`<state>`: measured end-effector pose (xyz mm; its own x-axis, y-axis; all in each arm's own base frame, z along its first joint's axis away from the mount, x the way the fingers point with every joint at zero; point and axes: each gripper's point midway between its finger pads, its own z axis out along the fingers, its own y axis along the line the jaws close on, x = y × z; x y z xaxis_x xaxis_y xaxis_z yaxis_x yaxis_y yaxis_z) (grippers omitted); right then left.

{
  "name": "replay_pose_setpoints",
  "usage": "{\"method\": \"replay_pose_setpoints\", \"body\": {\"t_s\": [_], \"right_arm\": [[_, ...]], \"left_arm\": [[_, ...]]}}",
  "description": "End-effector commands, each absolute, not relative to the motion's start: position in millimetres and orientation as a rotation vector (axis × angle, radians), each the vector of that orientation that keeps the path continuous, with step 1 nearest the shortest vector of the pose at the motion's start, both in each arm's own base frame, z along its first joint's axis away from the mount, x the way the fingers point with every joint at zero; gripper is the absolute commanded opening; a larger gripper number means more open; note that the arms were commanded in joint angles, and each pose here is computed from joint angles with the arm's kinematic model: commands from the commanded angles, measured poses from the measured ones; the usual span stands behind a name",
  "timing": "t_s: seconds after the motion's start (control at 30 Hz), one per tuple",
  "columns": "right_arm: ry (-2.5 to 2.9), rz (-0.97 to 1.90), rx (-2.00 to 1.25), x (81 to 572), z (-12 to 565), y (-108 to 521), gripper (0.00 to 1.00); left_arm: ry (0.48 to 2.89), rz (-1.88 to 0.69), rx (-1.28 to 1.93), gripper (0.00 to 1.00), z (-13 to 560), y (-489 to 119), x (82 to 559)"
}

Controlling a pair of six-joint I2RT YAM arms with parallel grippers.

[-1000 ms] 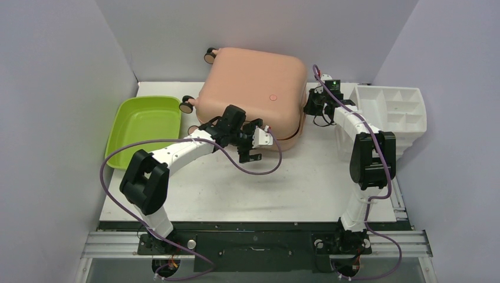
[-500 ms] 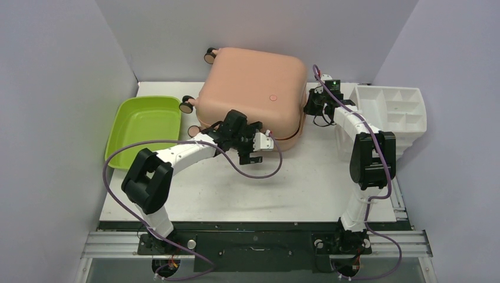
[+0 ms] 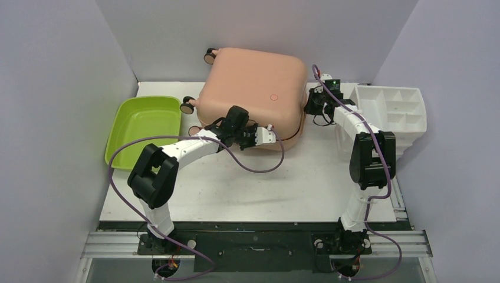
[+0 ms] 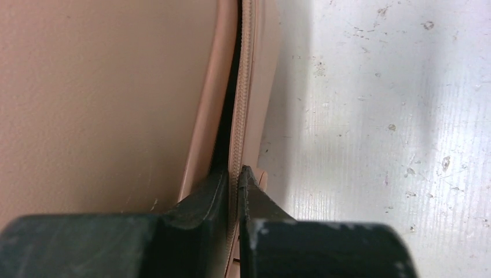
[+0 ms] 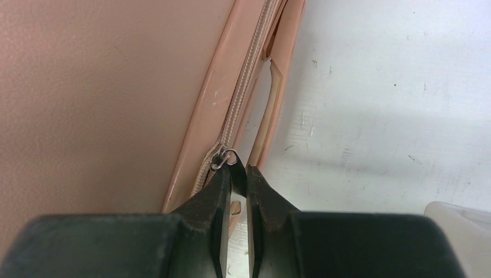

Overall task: Open, take out, and arrange the luggage
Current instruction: Hold the luggage at the center of the board, then unzip the zipper of the luggage.

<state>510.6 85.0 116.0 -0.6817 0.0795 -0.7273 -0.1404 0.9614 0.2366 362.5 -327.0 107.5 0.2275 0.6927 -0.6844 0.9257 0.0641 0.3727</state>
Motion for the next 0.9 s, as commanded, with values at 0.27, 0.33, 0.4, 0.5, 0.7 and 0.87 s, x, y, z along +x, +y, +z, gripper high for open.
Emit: {"method": "replay_pose_setpoints", "body": {"t_s": [0.27, 0.33, 0.4, 0.5, 0.7, 0.87], "right_arm": [[2.178, 0.032, 0.076, 552.9, 153.2, 22.2, 0.02], [2.161, -0.021, 0.098, 556.5, 160.2, 15.2, 0.02], [2.140, -0.073, 0.120, 560.0, 168.3, 7.0, 0.02], [2.109, -0.133, 0.143, 564.3, 178.9, -1.6, 0.02], [2.093, -0.199, 0.150, 573.6, 187.8, -9.7, 0.02], [2.098, -0.217, 0.149, 574.6, 185.3, -11.6, 0.02]], "left_arm": [[1.567, -0.551, 2.009, 0.00, 67.3, -291.7, 282.2], [1.555, -0.568, 2.058, 0.00, 66.7, -283.5, 270.3], [1.544, -0.581, 2.102, 0.00, 66.0, -275.1, 259.5], [1.514, -0.601, 2.167, 0.00, 64.4, -261.1, 240.7], [1.449, -0.639, 2.256, 0.00, 66.7, -242.9, 214.0], [1.368, -0.629, 2.359, 0.00, 66.0, -223.1, 194.7]]}}
